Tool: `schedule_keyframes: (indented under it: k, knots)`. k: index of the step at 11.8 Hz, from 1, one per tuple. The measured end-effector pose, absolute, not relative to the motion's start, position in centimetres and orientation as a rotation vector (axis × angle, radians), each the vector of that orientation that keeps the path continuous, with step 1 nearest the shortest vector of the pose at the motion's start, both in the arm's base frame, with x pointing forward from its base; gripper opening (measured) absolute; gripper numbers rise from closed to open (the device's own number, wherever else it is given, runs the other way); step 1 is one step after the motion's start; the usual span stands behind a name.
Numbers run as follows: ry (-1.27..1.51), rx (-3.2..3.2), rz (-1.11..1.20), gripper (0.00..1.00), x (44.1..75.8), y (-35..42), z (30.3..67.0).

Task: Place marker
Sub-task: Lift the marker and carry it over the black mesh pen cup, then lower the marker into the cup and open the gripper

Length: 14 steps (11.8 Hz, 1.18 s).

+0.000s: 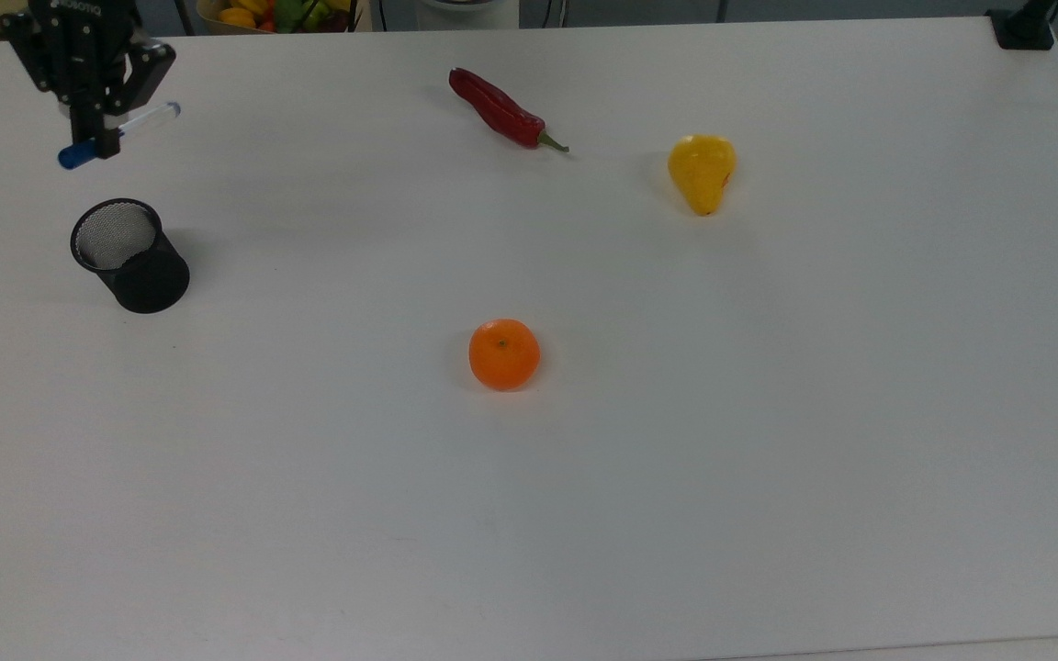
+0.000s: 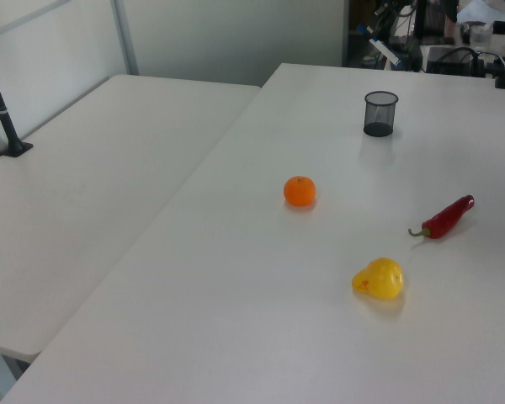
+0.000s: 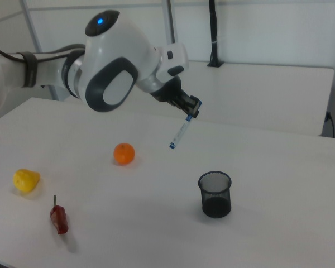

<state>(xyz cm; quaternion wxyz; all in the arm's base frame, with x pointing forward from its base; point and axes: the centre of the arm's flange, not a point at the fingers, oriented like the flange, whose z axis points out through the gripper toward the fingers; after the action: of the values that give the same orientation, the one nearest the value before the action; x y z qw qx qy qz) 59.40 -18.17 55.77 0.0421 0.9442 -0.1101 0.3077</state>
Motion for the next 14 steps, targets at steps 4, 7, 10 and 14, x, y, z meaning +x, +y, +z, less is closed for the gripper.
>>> schedule_keyframes:
  k: [4,7,10,14]
  knots:
    - [-0.371,2.756,1.092,0.16,59.6,-20.2,50.8]
    - [-0.410,2.677,1.128,0.16,59.6,-23.0,48.1]
    - [-0.415,2.619,1.161,0.16,59.9,-24.3,46.0]
    - [-0.393,2.575,1.184,0.16,59.8,-24.2,42.0]
